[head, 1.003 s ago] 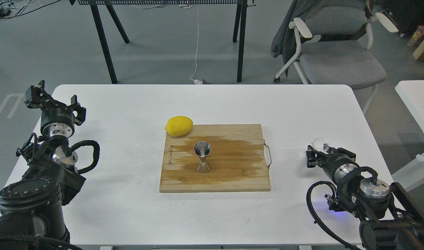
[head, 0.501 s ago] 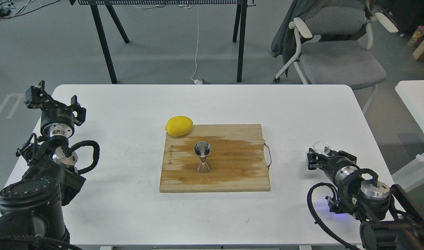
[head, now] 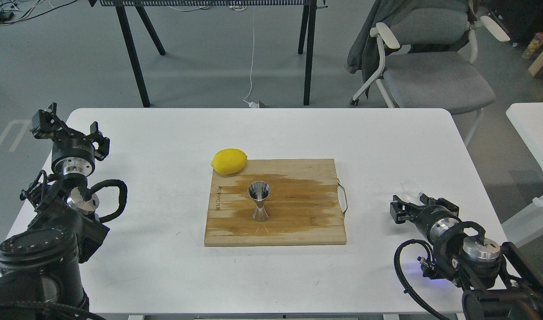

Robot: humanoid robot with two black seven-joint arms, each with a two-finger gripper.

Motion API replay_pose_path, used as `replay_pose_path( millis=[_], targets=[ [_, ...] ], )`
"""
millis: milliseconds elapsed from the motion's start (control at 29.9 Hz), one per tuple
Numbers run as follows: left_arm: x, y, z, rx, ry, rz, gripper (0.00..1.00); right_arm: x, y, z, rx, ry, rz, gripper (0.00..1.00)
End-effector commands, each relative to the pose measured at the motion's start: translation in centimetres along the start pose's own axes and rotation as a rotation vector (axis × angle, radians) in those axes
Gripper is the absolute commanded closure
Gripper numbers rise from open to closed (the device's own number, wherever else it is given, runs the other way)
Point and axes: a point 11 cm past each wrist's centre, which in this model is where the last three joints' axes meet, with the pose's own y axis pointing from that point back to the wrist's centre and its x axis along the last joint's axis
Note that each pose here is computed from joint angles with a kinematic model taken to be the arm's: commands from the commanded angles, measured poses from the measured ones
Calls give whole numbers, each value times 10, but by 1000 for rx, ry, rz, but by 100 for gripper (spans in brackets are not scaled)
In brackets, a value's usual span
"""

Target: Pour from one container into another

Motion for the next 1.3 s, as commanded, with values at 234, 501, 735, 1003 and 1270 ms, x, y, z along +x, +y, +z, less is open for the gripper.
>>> replay_pose_path(
  millis=[234,501,735,1003,1270],
  targets=[
    [0,0,0,1,0,1,0,-19,5,5,-17,16,-53,2],
    [3,2,-1,3,-2,5,0,-54,26,-9,-8,96,-108,2],
    [7,4,-2,4,-6,12,0,-102,46,-16,-8,174,-262,2],
    [16,5,3,-8,-10,28,0,-160,48,-26,-63,273,-639,2],
    [23,2,15,-36,-9,41,0,-135,31,-32,-95,351,-774,2]
  ],
)
